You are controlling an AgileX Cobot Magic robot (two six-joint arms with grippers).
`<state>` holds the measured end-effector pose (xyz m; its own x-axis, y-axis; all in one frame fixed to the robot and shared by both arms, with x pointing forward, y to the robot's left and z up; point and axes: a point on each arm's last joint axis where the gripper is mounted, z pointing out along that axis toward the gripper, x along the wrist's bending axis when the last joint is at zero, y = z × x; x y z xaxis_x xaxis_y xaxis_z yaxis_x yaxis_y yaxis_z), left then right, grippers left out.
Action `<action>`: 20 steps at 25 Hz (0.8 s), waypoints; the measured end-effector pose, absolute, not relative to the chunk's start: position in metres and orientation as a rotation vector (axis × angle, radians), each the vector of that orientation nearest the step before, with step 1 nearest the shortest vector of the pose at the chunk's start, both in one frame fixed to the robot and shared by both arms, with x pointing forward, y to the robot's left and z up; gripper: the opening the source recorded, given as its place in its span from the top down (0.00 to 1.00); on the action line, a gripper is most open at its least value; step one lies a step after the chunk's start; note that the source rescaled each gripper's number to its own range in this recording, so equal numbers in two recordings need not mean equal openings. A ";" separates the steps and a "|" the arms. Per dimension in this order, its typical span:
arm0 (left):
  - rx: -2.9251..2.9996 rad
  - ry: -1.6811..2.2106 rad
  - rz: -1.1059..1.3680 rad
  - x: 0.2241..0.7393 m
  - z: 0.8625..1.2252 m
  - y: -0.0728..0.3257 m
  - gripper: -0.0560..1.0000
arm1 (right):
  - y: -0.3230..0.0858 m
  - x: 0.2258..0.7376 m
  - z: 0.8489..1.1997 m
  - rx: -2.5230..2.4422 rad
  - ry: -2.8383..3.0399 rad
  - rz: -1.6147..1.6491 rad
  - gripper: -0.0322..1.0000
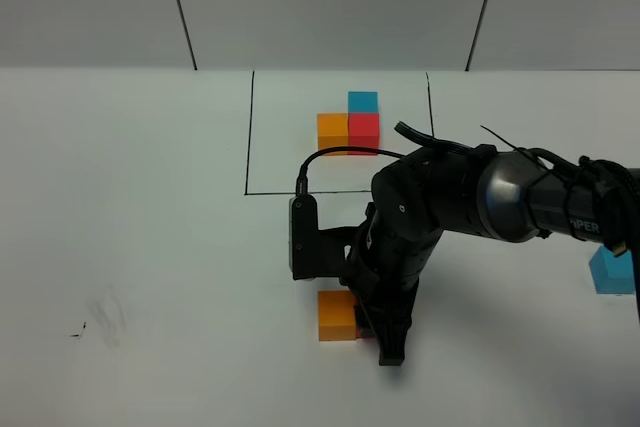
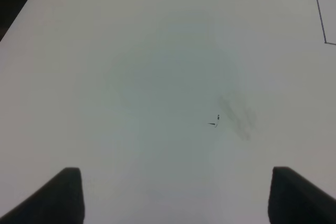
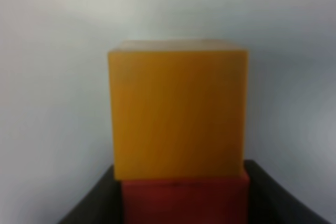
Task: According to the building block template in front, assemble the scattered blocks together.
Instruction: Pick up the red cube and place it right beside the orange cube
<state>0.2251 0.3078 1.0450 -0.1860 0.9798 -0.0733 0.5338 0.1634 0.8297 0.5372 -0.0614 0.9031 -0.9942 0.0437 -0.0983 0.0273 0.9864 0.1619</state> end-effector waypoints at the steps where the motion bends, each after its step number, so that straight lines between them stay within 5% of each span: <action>1: 1.438 1.808 0.898 0.225 1.045 0.308 0.41 | -0.061 0.537 0.903 0.052 3.030 0.245 0.71; 12: 1.438 1.808 0.898 0.225 1.045 0.308 0.41 | -0.061 0.536 0.904 0.088 3.041 0.239 0.68; 20: 1.438 1.808 0.898 0.225 1.045 0.308 0.41 | -0.066 0.536 0.931 0.281 2.972 0.243 0.06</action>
